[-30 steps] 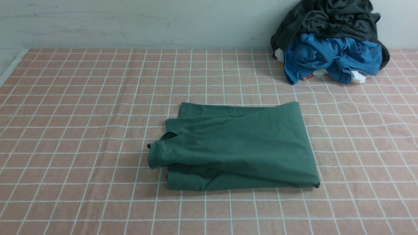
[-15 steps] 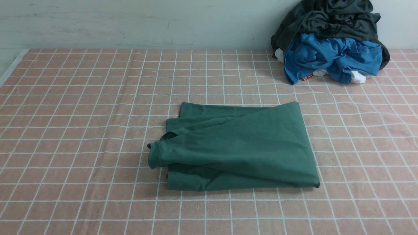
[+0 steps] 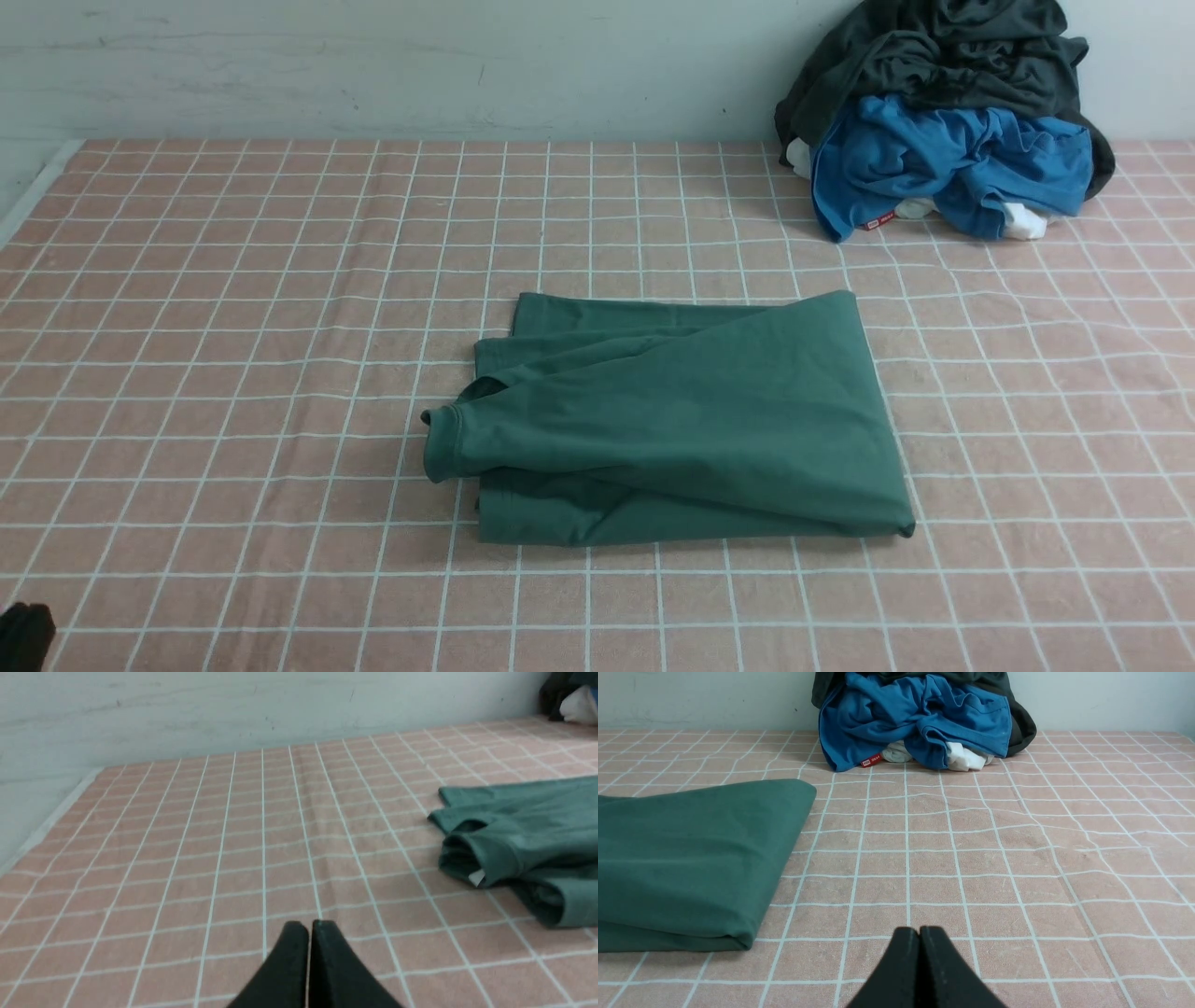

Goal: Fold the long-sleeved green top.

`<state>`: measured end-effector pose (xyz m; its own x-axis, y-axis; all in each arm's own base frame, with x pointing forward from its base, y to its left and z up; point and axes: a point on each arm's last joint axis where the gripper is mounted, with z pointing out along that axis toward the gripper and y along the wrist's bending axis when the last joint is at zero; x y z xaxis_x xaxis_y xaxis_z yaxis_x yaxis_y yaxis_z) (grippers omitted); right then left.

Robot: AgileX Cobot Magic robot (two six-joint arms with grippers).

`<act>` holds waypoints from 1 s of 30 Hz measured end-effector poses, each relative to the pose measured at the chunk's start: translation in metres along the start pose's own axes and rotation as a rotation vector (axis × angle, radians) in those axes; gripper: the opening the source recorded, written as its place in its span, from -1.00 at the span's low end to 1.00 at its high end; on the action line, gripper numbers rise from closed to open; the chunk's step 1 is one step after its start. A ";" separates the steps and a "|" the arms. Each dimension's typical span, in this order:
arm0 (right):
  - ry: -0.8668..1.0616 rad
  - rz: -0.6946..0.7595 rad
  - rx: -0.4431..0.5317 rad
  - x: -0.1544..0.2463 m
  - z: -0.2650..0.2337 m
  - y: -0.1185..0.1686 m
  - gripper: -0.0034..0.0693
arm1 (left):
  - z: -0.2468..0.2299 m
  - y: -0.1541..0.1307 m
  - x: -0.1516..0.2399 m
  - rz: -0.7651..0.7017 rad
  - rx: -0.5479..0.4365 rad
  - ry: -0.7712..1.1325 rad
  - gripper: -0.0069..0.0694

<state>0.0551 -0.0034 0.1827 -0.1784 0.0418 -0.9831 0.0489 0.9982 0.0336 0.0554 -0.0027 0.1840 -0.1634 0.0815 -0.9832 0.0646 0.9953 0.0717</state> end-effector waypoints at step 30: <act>0.001 0.000 0.000 0.000 0.000 0.000 -0.94 | -0.001 0.008 0.009 -0.094 -0.148 0.103 -0.83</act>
<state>0.0551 -0.0034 0.1826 -0.1792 0.0419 -0.9829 0.0490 0.9982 0.0336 0.0531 0.0057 0.1758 -0.2617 -0.0151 -0.9650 -0.1003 0.9949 0.0116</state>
